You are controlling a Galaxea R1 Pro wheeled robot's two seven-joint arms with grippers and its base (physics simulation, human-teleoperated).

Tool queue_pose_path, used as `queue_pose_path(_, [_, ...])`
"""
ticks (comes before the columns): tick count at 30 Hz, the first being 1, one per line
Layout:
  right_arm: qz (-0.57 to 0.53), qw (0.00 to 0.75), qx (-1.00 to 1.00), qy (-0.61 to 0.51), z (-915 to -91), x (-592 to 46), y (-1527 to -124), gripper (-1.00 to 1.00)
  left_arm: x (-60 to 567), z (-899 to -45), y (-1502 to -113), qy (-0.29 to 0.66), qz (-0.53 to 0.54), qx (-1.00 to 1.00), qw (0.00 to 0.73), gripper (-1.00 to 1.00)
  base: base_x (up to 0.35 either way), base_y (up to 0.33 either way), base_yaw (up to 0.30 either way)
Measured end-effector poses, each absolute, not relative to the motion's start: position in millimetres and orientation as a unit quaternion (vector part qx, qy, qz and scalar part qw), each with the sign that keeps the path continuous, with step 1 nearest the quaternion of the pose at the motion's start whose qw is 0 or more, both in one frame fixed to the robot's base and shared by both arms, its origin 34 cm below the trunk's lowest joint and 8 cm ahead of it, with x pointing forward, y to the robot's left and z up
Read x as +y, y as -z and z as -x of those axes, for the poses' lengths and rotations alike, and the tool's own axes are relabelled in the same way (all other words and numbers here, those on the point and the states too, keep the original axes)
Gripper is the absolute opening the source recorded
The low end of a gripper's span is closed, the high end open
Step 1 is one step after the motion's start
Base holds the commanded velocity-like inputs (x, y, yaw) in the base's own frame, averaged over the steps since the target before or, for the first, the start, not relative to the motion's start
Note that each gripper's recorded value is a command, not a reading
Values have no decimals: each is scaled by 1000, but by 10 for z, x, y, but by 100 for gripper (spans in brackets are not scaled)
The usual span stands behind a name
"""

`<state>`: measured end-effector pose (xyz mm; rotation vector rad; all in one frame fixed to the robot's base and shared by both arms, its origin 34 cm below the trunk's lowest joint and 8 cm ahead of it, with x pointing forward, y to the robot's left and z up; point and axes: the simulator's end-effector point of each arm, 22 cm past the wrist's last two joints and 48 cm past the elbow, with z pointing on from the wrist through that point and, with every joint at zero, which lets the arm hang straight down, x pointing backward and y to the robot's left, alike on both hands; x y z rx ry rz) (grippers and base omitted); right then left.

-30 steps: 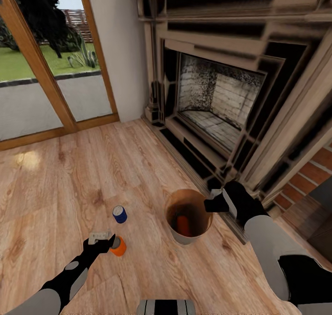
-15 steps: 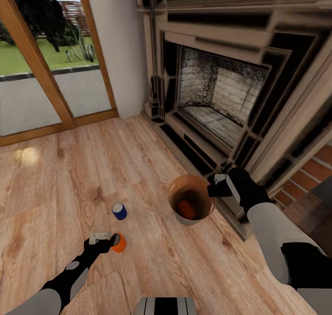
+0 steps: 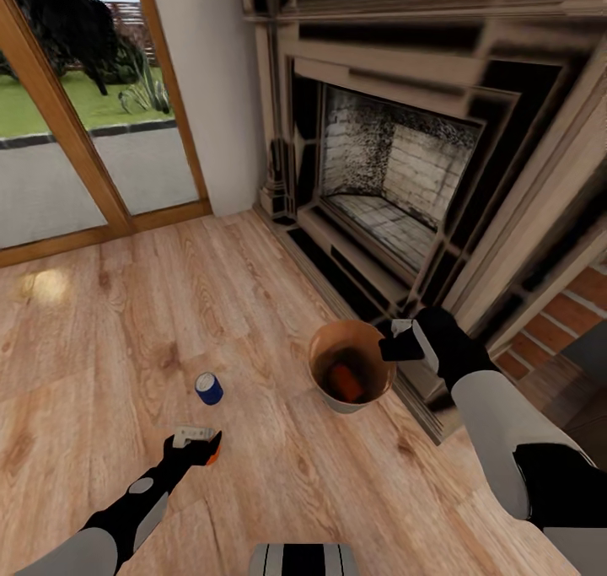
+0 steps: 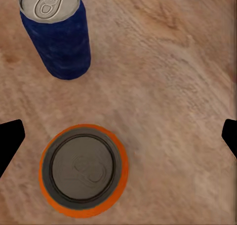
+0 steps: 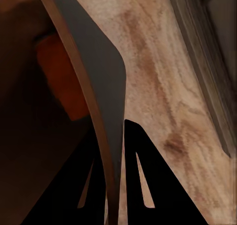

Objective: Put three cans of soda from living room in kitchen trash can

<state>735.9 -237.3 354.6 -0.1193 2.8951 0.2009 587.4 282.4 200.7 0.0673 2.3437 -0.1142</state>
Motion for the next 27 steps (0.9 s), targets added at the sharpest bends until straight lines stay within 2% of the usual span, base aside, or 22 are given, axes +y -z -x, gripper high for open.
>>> queue_pose_path(5, [37,118,989,-80,-7353,-2320,-3549,-100,2821,-5882,-2013,45,-26,920,388,100,9,-5,0])
queue_pose_path(15, [37,116,989,-85,-7338,-2273,-3540,-100,2834,-5896,-2022,44,-23,920,389,100,1,146,0])
queue_pose_path(27, [43,115,989,-76,-7335,-2283,-3529,-100,2844,-5883,-2011,41,-24,921,388,100,67,-5,0])
